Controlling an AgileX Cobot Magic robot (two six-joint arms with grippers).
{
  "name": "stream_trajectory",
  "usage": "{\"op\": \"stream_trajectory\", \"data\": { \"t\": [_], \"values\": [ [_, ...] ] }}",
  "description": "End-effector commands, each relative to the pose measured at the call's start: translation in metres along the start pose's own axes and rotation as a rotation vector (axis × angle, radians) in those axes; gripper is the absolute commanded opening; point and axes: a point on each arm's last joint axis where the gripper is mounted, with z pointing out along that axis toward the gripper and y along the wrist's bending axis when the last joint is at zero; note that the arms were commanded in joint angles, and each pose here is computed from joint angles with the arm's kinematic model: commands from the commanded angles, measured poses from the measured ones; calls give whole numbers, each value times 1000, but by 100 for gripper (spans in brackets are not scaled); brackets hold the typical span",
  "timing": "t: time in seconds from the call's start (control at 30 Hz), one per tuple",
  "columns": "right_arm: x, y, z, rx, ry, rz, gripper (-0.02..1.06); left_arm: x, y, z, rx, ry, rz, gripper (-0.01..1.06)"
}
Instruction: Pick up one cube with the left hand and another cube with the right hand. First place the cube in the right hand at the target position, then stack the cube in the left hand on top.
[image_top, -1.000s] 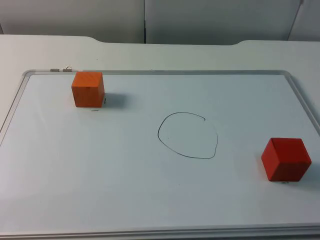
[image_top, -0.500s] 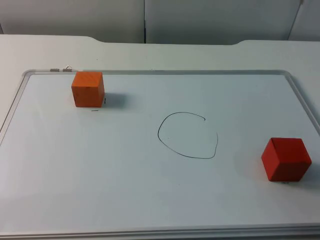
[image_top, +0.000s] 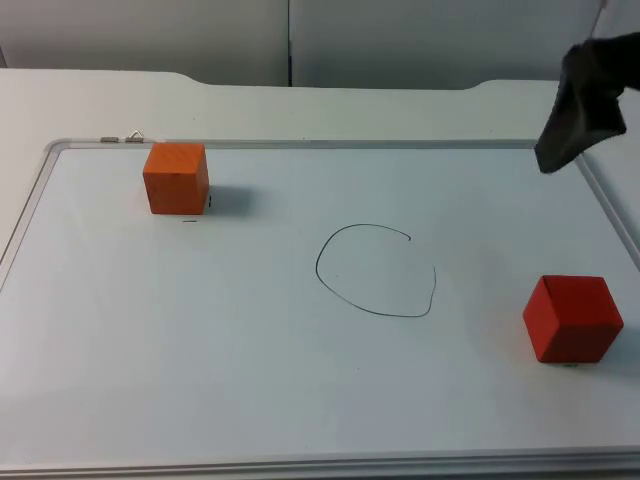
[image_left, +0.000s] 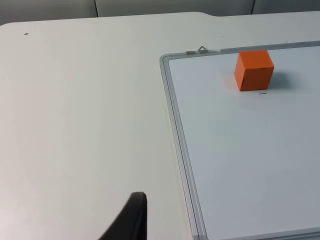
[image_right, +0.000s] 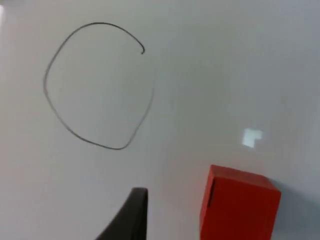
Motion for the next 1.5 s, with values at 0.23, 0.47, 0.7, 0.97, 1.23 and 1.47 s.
{"op": "stream_trajectory", "data": {
  "t": [0.23,0.47,0.7,0.97,1.23,1.47],
  "values": [
    [-1,2,46,100,79,16,103,0,0,0,-4,-9,-6,105],
    [3,1,72,110,151,18,103,0,0,0,-4,-9,-6,105],
    [11,1,90,92,160,35,103,0,0,0,-4,-9,-6,105],
    [30,-2,101,91,181,37,103,0,0,0,-4,-9,-6,105],
    [28,-1,101,75,155,54,98,0,0,0,-4,-9,-6,105],
    [29,-1,101,77,161,53,94,0,0,0,-4,-9,-6,105]
  ]
}}
